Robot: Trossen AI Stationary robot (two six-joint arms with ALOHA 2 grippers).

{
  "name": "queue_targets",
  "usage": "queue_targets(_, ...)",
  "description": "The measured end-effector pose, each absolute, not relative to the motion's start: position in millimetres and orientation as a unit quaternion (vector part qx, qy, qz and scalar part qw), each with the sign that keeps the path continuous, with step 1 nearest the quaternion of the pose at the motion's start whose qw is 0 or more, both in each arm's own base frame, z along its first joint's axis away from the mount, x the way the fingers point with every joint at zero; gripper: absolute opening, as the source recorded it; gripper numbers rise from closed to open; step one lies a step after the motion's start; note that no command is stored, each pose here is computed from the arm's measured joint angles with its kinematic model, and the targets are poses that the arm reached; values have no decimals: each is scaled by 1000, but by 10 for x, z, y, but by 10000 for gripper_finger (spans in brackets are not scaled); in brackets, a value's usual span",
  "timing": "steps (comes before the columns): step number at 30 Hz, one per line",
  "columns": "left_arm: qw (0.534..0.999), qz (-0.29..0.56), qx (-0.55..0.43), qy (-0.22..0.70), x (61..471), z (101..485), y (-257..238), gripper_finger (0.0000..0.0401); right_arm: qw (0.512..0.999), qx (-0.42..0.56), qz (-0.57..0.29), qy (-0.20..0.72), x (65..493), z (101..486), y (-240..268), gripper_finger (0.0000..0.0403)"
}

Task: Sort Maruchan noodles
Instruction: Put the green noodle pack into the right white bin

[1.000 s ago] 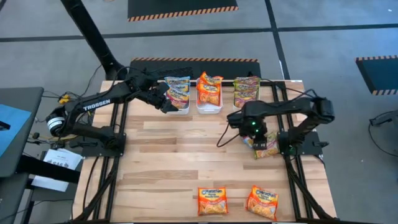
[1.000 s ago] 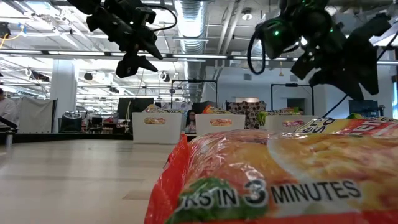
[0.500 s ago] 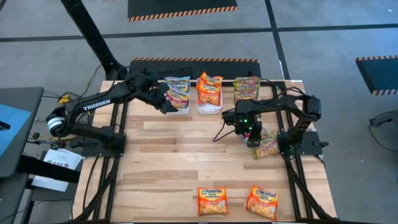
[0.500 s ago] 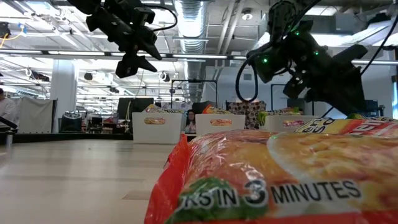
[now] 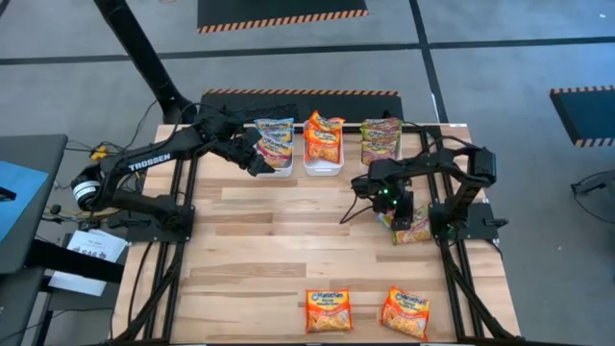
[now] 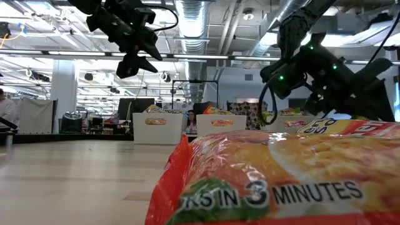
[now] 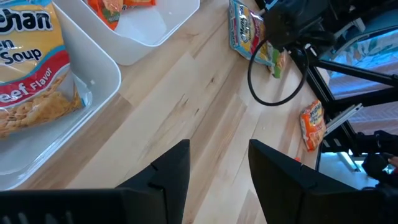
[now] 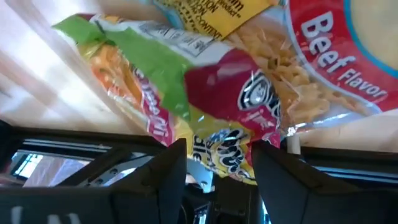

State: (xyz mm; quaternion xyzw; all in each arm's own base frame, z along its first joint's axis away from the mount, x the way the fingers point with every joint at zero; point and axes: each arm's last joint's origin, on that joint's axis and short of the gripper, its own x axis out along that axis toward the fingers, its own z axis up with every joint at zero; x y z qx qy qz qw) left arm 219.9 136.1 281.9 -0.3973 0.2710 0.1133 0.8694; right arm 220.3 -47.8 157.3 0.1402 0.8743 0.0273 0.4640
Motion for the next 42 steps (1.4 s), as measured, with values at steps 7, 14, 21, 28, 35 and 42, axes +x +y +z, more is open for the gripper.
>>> queue_targets(7, 869, 114, -397, 271, 2199, 2819, 1361, 148, 471, 155, -16, 868, 2173, 1471, -474, 178)
queue_targets(14, 870, 114, -397, 271, 2199, 2819, 1362, 148, 459, 175, -53, 870, 2137, 1436, -466, 104)
queue_targets(21, 870, 114, -397, 271, 2199, 2819, 1362, 148, 451, 185, -72, 870, 2132, 1440, -461, 10)
queue_targets(28, 870, 114, -397, 271, 2199, 2819, 1362, 148, 410, 181, -89, 889, 2097, 1525, -427, 6)
queue_targets(35, 874, 112, -388, 272, 2199, 2819, 1362, 148, 436, 165, -114, 877, 2251, 1797, -323, 4)
queue_targets(42, 875, 110, -384, 273, 2199, 2819, 1362, 148, 494, 178, -170, 834, 2346, 2157, -251, 4)
